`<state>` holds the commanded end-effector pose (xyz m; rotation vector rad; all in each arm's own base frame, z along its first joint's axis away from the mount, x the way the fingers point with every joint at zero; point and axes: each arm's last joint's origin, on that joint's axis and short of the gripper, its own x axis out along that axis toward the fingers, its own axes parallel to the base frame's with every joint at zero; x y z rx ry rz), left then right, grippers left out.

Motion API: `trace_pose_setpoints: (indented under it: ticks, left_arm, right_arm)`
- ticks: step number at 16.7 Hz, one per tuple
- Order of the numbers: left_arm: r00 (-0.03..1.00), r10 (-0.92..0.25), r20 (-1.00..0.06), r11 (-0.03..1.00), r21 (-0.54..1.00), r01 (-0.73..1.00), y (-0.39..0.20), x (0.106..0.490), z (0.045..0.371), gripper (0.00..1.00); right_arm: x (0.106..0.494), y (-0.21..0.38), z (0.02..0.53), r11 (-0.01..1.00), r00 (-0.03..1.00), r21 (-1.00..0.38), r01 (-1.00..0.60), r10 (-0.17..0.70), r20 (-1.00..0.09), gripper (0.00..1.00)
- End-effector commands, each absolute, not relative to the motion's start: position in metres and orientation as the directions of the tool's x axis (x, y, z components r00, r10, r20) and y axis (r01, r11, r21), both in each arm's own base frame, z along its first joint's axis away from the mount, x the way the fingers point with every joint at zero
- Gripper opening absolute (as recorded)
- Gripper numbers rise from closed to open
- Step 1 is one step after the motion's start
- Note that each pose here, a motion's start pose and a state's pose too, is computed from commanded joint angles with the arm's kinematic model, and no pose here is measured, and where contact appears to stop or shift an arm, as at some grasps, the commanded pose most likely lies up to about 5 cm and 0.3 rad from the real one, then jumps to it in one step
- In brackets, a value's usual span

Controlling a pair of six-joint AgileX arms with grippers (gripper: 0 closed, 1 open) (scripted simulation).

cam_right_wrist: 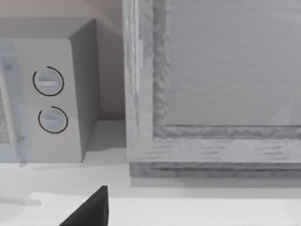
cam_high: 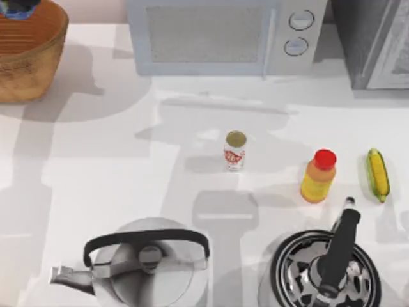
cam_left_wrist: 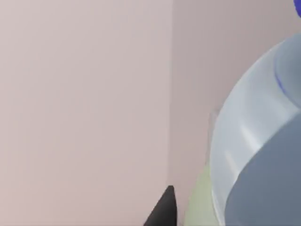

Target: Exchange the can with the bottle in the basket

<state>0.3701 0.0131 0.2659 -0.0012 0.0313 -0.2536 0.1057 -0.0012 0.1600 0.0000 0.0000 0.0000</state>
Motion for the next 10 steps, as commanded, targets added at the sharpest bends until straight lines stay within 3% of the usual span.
trace_pose_setpoints:
  ticks: [4, 10]
  left_arm:
    - [0.983, -0.166, -0.083, 0.986, 0.005, 0.167, 0.043, 0.39, 0.328, 0.0]
    - [0.965, -0.027, -0.262, 1.0, 0.006, 0.03, 0.077, 0.407, 0.319, 0.0]
  right_arm:
    - [0.106, -0.001, 0.16, 1.0, 1.0, 0.0, 0.0, 0.0, 0.0, 1.0]
    - [0.106, -0.001, 0.16, 1.0, 1.0, 0.0, 0.0, 0.0, 0.0, 1.0]
